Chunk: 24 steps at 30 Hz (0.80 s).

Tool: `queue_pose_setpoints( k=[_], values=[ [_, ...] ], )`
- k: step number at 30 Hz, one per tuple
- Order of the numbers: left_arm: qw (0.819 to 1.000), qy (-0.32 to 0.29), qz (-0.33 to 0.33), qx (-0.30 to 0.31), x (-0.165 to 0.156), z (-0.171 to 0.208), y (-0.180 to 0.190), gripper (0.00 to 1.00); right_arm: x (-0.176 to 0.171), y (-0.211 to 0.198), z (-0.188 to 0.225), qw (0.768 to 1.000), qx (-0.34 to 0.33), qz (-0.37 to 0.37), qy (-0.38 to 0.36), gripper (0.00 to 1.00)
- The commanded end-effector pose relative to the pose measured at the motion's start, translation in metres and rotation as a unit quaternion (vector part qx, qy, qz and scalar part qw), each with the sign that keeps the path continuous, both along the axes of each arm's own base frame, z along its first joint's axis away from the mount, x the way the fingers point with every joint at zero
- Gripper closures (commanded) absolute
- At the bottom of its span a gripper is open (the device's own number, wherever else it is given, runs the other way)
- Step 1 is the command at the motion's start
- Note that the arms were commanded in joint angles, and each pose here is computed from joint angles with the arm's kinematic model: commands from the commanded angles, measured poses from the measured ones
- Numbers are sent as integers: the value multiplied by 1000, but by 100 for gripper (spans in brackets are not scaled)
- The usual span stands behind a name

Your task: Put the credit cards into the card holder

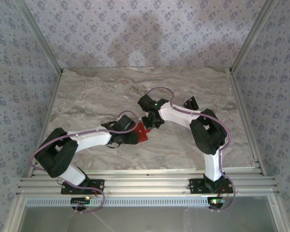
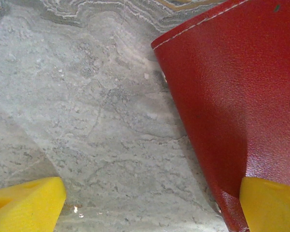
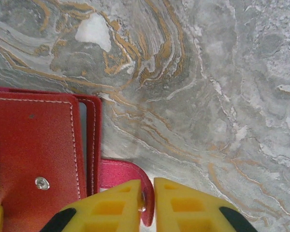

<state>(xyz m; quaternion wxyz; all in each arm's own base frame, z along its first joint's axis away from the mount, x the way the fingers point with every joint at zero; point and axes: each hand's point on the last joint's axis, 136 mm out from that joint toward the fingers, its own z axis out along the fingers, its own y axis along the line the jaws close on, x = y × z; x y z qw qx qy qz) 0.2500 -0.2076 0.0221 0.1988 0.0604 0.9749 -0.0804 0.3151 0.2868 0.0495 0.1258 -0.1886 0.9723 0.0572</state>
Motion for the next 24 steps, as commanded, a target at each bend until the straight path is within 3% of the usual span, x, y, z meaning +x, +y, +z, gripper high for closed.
queue_pose_setpoints(
  k=[1, 11, 18, 24],
  values=[
    [995, 44, 14, 92, -24, -30, 44, 6, -4, -3, 10, 1000, 7, 1, -2, 88],
    [995, 45, 14, 93, -24, -30, 45, 6, -5, -4, 21, 1000, 20, -2, -10, 85],
    [995, 44, 14, 92, -24, -30, 44, 7, -6, -3, 17, 1000, 21, -1, -3, 92],
    [995, 44, 14, 93, -23, -29, 44, 7, -7, -2, 11, 1000, 20, -1, 2, 81]
  ],
)
